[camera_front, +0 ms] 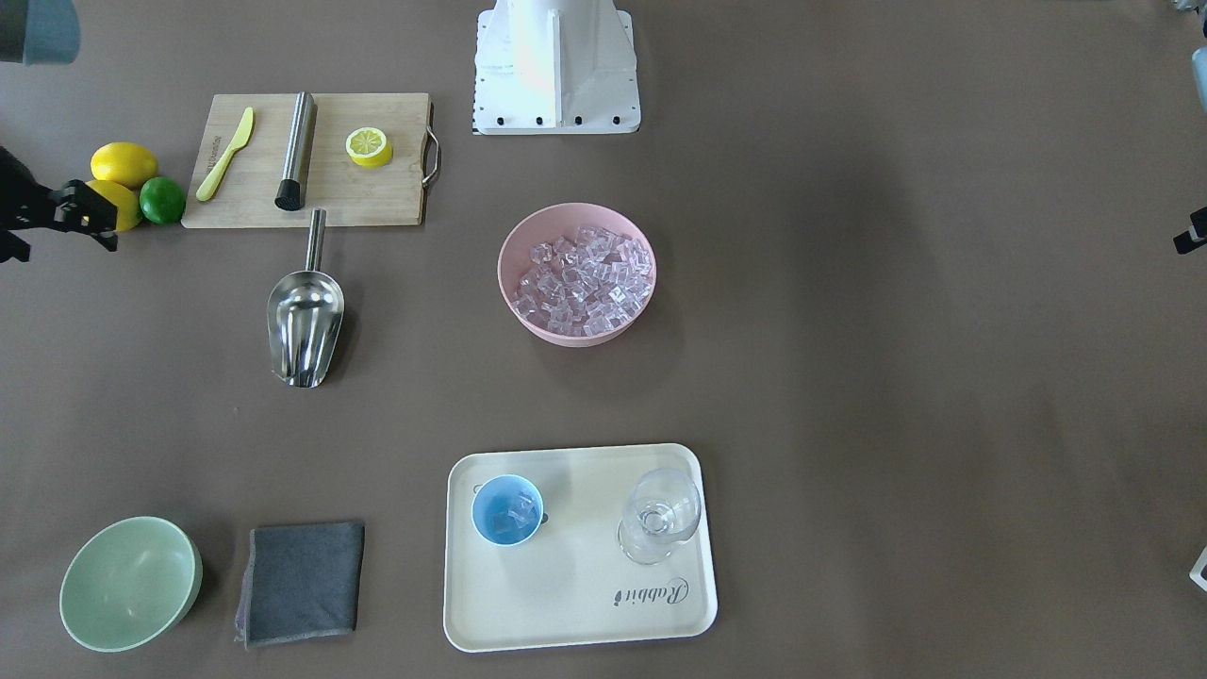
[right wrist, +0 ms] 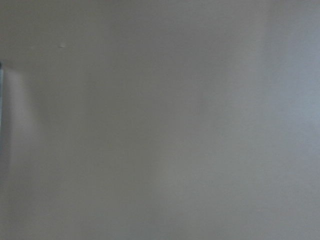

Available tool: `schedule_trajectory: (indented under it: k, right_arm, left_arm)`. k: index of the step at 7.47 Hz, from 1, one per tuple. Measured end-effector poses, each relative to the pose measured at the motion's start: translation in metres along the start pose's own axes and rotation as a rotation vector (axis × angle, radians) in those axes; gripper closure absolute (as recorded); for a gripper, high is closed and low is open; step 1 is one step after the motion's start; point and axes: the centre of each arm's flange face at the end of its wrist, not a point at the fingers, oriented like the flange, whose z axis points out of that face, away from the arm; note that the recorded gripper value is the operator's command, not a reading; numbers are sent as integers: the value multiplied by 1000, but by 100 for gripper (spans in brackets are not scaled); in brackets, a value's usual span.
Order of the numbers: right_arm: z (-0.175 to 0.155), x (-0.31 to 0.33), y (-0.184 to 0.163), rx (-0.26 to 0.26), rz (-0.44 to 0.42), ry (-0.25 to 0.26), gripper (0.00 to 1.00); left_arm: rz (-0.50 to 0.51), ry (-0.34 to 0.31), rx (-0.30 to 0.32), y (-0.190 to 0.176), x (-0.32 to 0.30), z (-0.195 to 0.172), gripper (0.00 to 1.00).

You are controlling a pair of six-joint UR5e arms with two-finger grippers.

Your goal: Put ice in cup with scoop

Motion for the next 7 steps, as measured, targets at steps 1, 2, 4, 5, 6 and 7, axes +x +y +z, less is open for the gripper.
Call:
schedule_trajectory:
  k: [1,2,4,5,6,7]
  right_arm:
    - [-5,55,-4,13,-4,27,1]
    - [-12,110,-4,26,-7,42,1]
    - [-22,209,9,40,-4,30,1]
    - [-22,249,19,41,8,28,0]
    - [-22,273,28,43,29,26,0]
    - [-22,289,34,46,56,23,0]
  left_arm:
    - [1,0,1,0,1,0,2]
    - [1,0,1,0,0,0,2]
    - [1,0,0,0,0,0,2]
    - [1,0,1,0,0,0,2]
    - [1,0,1,0,0,-1,2]
    - [0,0,1,0,0,-1,2]
